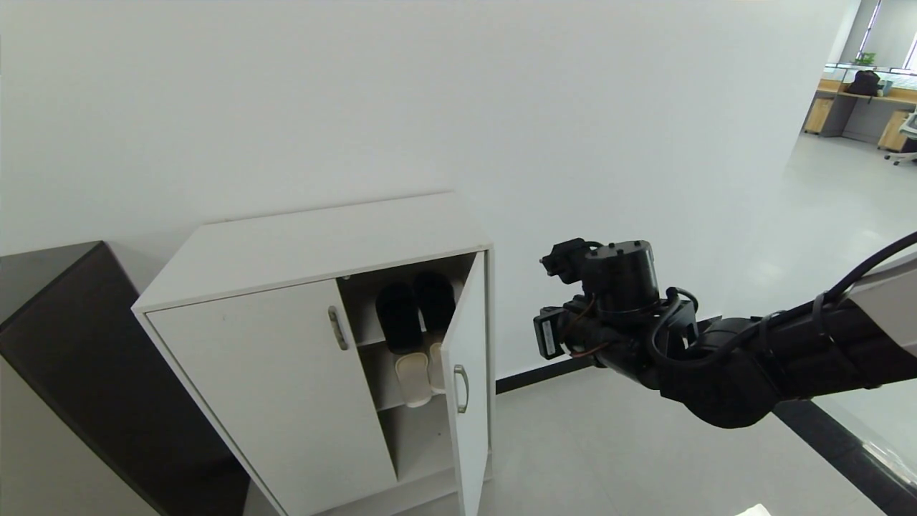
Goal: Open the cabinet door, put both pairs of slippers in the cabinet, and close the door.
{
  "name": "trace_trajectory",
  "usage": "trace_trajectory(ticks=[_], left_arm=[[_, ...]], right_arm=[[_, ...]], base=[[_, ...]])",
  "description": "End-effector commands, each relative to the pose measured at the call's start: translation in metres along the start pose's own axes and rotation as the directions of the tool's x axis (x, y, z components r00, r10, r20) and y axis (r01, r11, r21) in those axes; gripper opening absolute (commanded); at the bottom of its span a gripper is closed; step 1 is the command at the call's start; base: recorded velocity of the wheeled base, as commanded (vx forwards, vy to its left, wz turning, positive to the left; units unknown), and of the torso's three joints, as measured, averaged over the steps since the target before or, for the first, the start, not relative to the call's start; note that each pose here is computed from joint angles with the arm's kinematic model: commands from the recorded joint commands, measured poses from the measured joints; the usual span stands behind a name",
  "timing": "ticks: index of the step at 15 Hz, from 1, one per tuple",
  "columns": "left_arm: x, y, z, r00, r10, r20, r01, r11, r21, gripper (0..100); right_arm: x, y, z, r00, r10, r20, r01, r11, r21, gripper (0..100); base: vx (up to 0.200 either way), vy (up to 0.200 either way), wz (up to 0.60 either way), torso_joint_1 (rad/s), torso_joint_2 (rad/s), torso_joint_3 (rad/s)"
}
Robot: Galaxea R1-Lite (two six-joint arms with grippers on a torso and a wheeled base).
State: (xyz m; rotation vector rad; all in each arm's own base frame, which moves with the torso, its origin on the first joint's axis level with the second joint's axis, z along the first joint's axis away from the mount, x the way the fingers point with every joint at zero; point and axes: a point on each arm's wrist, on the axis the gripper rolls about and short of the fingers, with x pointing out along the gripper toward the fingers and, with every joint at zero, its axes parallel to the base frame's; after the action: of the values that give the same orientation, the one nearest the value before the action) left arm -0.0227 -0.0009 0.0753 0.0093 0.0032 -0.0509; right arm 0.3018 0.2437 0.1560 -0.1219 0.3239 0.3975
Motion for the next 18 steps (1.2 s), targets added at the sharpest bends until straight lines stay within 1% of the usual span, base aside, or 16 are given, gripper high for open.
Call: trace_trajectory(ticks=[1, 5, 8, 12, 16, 18], left_arm=[[0.0, 0.0, 0.0, 1.0, 0.0, 0.0, 0.0, 1.0, 0.0, 0], [0.0, 0.0, 0.0, 1.0, 0.0, 0.0, 0.0, 1.0, 0.0, 0], [0.0, 0.0, 0.0, 1.0, 0.0, 0.0, 0.0, 1.0, 0.0, 0], [0.0, 0.0, 0.0, 1.0, 0.0, 0.0, 0.0, 1.0, 0.0, 0], [0.0, 0.0, 0.0, 1.0, 0.0, 0.0, 0.0, 1.0, 0.0, 0], [0.0, 0.0, 0.0, 1.0, 0.0, 0.0, 0.0, 1.0, 0.0, 0]], right_arm=[[-0.0014, -0.0001, -0.0028, 1.0, 0.006, -0.003, -0.006, 1.0, -0.002, 0], [-0.002, -0.0002, -0.0025, 1.0, 0.008, 0.01, -0.008, 1.0, -0.003, 0], [-0.0019, -0.0004, -0.007, 1.0, 0.006, -0.005, -0.006, 1.0, -0.007, 0], [-0.0019, -0.0003, -0.0068, 1.0, 0.009, 0.0, -0.009, 1.0, -0.006, 0], [-0.002, 0.0009, -0.0068, 0.997, 0.066, 0.028, -0.066, 0.998, 0.0, 0], [-0.0022, 0.0009, -0.007, 0.997, 0.069, 0.037, -0.069, 0.998, -0.012, 0]], base=[[0.0, 0.0, 0.0, 0.0, 0.0, 0.0], [0.0, 0.0, 0.0, 0.0, 0.0, 0.0], [0.0, 0.0, 0.6, 0.001, 0.0, 0.001], [0.0, 0.0, 0.6, 0.002, 0.01, 0.004], [0.0, 0.0, 0.0, 0.0, 0.0, 0.0], [0.0, 0.0, 0.0, 0.0, 0.0, 0.0]])
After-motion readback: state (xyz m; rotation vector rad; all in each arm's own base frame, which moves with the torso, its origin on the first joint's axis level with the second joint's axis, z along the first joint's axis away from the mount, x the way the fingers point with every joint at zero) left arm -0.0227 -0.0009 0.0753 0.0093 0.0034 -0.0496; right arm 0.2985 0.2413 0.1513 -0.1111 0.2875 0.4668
